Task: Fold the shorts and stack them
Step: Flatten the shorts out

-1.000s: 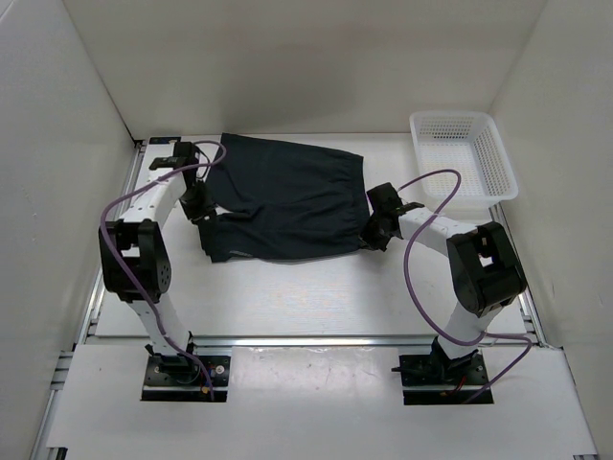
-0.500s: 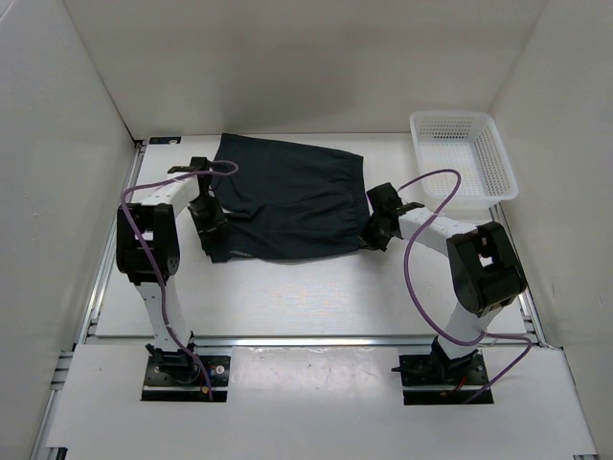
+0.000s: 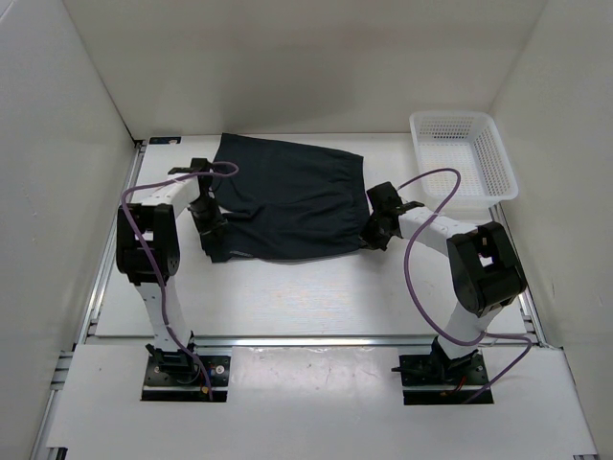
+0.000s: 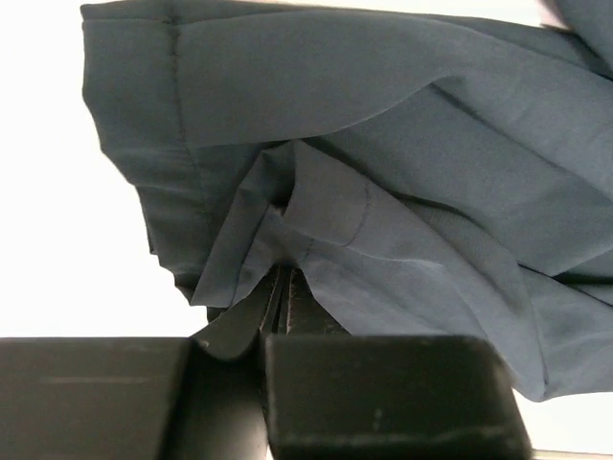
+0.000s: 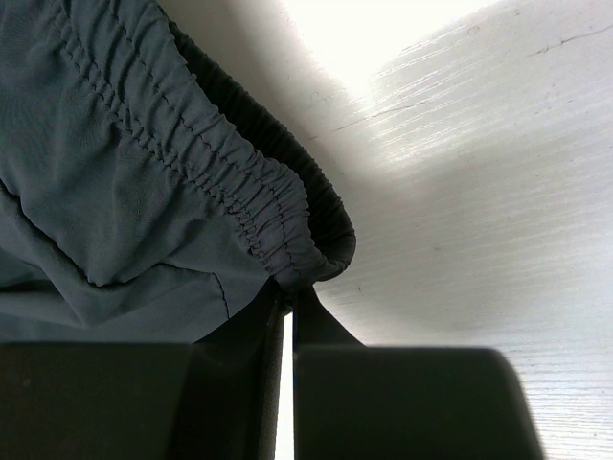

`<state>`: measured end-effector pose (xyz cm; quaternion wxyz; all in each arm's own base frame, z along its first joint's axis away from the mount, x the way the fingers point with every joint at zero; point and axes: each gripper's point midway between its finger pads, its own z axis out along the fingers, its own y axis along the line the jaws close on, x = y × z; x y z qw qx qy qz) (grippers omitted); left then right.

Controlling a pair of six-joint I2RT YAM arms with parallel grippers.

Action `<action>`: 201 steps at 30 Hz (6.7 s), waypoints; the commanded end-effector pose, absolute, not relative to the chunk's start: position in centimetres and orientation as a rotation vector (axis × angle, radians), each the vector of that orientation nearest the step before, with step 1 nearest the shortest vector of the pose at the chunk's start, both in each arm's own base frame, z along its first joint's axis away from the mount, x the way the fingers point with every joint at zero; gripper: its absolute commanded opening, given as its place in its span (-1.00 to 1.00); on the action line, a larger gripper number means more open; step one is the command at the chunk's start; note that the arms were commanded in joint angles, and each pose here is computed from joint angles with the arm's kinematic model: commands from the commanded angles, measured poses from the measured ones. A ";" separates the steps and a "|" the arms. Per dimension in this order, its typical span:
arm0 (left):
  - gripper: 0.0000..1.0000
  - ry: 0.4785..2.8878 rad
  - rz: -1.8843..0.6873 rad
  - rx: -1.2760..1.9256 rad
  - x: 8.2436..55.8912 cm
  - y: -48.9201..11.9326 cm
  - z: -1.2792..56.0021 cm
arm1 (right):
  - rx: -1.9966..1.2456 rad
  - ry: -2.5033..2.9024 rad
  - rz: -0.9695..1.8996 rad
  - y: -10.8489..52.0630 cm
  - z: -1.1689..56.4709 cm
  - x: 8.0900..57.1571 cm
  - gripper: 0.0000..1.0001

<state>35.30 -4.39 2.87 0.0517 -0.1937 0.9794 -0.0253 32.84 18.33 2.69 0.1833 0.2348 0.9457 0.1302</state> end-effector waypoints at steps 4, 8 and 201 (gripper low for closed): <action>0.01 2.885 -0.004 -0.627 35.5 -3.3 5.0 | 0.647 2.652 0.371 18.4 3.6 33.4 -1.00; 0.15 2.932 -0.017 -0.619 34.9 -3.6 3.7 | 0.649 2.660 0.364 18.3 3.4 33.1 -1.00; 0.09 2.914 -0.117 -0.375 35.8 -15.4 5.9 | 0.687 2.663 0.319 12.1 1.8 25.5 -1.00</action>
